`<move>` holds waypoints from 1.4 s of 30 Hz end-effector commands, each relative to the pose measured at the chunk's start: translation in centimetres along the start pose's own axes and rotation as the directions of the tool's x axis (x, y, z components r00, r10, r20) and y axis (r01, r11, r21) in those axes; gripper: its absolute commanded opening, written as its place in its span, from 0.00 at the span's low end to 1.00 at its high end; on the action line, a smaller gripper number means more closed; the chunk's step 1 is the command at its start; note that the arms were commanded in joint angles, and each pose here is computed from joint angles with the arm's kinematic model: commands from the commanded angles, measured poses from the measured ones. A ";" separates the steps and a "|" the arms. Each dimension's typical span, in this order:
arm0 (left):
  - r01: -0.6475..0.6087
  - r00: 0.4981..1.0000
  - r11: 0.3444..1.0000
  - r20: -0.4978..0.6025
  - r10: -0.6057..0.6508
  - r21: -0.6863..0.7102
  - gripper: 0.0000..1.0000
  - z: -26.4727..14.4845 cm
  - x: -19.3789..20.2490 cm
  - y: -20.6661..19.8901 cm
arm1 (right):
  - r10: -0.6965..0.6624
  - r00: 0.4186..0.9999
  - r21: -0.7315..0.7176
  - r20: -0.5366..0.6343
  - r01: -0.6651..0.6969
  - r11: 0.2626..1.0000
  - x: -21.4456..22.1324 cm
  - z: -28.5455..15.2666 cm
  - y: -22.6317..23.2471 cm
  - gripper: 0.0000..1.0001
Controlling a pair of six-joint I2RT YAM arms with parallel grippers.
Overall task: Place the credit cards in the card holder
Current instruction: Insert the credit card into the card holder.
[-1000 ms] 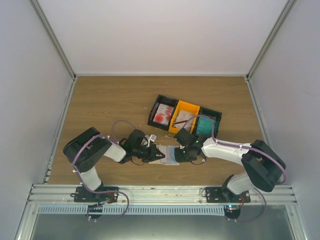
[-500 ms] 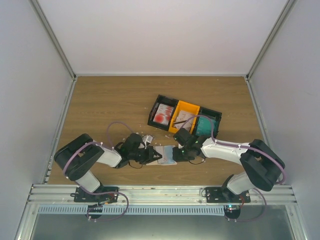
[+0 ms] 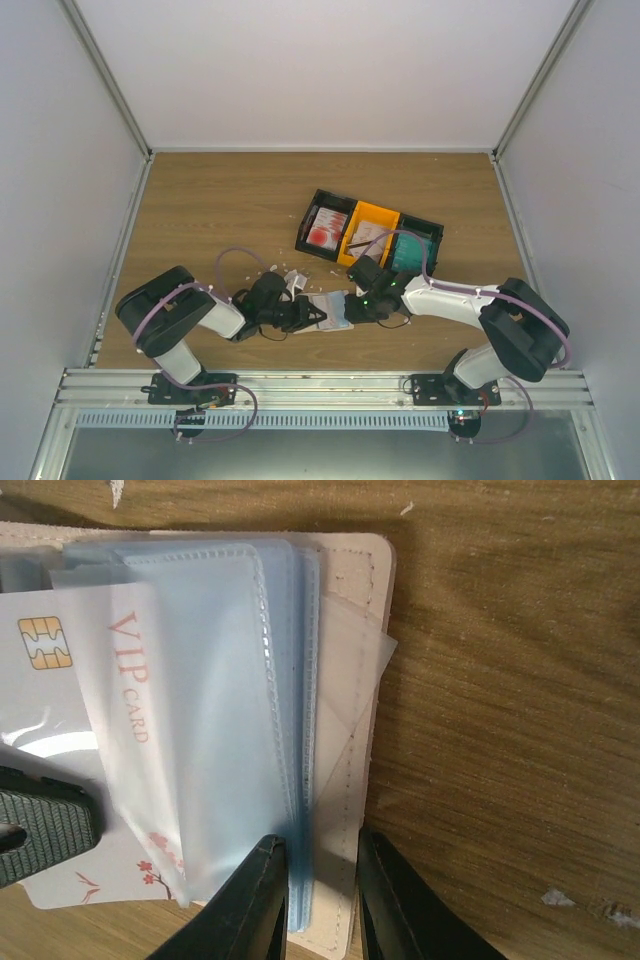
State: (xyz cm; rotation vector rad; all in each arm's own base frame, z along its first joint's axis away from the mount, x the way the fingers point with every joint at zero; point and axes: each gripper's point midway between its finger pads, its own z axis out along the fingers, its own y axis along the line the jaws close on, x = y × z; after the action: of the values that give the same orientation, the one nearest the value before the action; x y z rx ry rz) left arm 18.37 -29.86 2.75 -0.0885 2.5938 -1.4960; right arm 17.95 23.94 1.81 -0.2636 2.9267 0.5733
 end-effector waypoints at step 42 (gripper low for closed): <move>-0.081 0.996 0.945 0.004 0.087 -0.317 0.79 -2.1 1.3 -0.1 | 0.029 0.998 0.002 -0.064 -0.029 1.000 2.0 0.7 -0.9 0.21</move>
State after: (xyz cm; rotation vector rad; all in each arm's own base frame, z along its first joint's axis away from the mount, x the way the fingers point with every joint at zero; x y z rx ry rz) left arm 16.75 -29.11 4.35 -0.0463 2.7195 -1.1866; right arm 17.69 24.27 1.92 -0.2417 2.9281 0.6282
